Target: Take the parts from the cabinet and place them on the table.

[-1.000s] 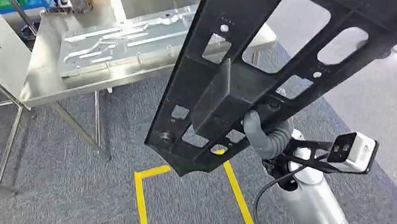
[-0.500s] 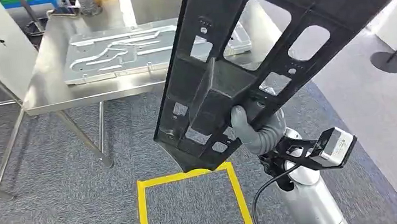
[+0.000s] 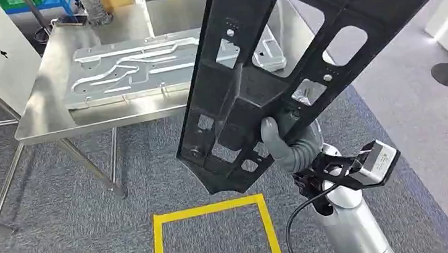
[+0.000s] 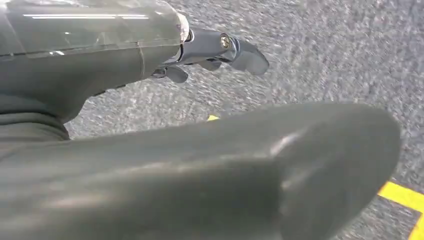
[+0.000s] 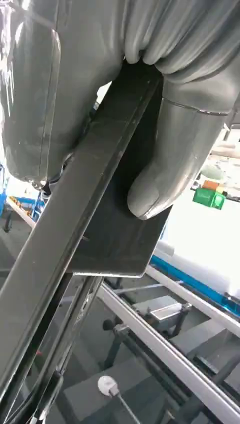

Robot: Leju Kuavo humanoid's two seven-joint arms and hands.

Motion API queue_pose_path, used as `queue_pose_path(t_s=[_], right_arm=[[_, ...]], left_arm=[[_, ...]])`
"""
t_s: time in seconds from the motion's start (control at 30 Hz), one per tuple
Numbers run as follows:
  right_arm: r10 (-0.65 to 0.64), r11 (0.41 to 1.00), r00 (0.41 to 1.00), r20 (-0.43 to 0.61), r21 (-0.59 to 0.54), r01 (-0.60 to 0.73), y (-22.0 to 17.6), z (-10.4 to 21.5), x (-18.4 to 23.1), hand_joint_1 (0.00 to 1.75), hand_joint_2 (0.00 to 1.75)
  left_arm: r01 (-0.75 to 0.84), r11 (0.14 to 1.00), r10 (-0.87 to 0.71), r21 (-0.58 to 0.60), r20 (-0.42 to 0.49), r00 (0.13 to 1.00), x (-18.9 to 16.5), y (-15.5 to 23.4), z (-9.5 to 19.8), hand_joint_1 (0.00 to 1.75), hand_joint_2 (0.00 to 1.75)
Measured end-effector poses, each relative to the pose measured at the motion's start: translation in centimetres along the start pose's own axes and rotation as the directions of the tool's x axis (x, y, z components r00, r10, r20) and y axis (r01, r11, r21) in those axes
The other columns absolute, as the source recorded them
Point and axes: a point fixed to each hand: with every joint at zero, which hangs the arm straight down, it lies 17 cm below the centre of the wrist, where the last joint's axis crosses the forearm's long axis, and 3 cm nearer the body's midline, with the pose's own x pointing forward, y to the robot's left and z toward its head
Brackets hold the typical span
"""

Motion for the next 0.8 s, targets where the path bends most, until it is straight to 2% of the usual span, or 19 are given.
queue_pose_path(t_s=[0.8], right_arm=[[0.008, 1.000, 1.000, 0.004, -0.011, -0.008, -0.36, 0.67, 0.37, 1.75, 1.75]], left_arm=[[-0.005, 1.000, 0.005, -0.013, 0.000, 1.000, 0.11, -0.93, 0.02, 0.00, 0.00]])
